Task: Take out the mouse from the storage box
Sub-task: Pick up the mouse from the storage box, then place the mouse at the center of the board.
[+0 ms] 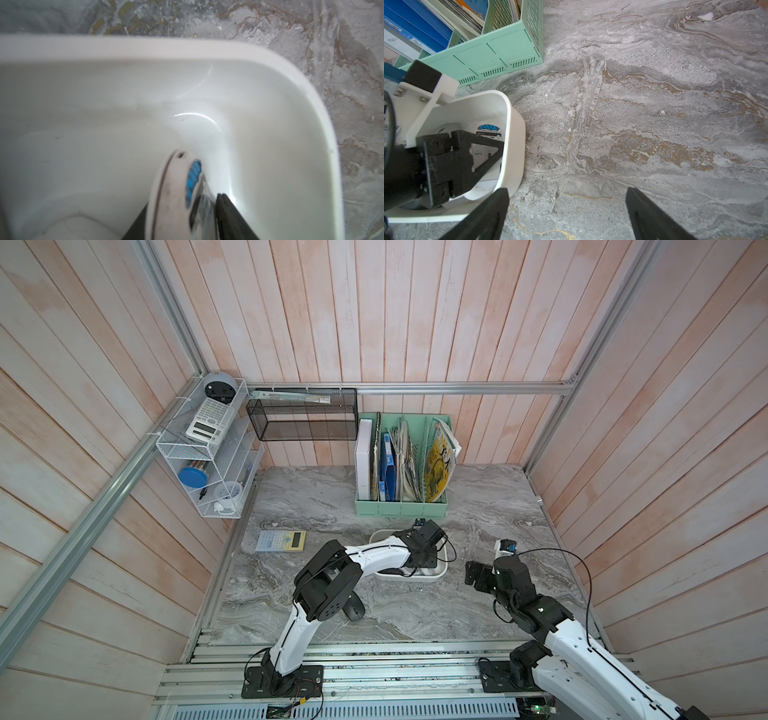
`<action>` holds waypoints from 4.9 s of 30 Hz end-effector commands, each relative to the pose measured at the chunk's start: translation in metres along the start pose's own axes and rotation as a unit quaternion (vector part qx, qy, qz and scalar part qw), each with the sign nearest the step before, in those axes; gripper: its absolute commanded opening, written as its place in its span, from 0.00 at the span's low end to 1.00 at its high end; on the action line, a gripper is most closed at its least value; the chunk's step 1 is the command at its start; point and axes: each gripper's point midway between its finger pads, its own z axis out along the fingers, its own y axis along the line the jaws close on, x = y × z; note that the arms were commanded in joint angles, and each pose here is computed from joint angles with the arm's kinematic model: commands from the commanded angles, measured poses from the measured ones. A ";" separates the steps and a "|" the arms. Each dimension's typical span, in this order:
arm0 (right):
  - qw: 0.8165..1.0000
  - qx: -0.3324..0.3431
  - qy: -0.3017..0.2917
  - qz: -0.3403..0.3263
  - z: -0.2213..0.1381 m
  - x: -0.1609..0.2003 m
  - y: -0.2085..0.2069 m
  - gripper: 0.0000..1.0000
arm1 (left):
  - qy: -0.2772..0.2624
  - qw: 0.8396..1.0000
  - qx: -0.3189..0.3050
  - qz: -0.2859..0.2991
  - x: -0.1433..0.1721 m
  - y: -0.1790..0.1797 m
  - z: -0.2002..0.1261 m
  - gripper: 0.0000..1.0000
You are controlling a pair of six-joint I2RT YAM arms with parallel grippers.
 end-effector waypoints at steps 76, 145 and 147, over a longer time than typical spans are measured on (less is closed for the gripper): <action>1.000 0.001 0.001 -0.001 0.006 0.003 -0.001 0.95 | -0.056 0.952 -0.249 0.167 0.114 0.115 -0.173 0.27; 1.000 0.003 -0.012 0.007 0.000 0.000 -0.005 0.95 | 0.002 0.974 -0.141 0.177 0.139 0.050 -0.115 0.78; 1.000 0.003 -0.008 0.014 0.001 0.001 -0.004 0.95 | -0.017 0.981 -0.122 0.150 0.127 0.053 -0.126 0.85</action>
